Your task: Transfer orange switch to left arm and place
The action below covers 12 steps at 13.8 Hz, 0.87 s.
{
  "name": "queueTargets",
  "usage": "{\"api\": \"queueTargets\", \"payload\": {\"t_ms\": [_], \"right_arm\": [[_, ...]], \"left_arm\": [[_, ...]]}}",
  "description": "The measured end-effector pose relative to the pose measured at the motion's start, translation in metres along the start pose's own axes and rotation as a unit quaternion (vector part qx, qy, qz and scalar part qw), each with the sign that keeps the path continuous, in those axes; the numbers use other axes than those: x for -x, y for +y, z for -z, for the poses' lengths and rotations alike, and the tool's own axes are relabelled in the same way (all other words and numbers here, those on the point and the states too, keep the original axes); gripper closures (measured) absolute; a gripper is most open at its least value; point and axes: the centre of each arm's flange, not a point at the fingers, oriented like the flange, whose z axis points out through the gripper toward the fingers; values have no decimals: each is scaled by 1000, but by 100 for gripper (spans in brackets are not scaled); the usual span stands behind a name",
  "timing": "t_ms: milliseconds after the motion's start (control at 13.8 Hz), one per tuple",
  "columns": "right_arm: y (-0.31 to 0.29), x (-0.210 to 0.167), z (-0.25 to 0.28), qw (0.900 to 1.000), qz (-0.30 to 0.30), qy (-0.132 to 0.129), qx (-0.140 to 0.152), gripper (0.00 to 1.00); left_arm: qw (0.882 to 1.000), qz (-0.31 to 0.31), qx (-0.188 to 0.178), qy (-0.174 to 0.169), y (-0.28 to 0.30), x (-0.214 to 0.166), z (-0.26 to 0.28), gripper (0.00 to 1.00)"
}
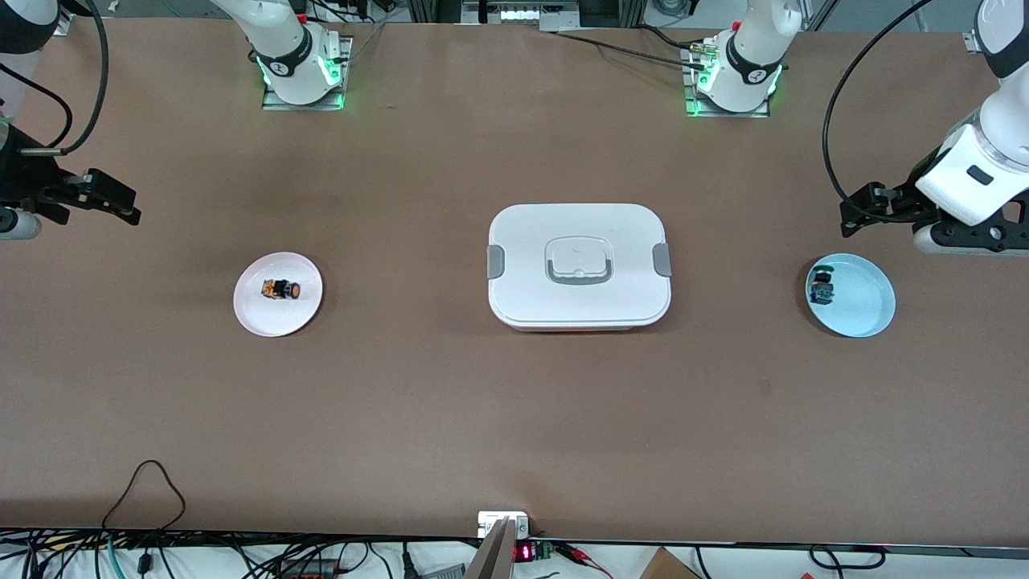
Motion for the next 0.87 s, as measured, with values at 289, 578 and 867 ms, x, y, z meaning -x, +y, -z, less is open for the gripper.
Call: {"api": "queueTargets", "payload": {"t_ms": [289, 578, 867], "right_arm": [[0, 0, 1, 1000, 0, -1, 0, 0], [-1, 0, -2, 1000, 2, -7, 0, 0], [-4, -10, -26, 999, 19, -28, 1, 0]], "left_arm": [[1000, 0, 0, 0, 0, 0, 0, 0], [1000, 0, 0, 0, 0, 0, 0, 0], [1000, 0, 0, -2, 0, 0, 0, 0]]}}
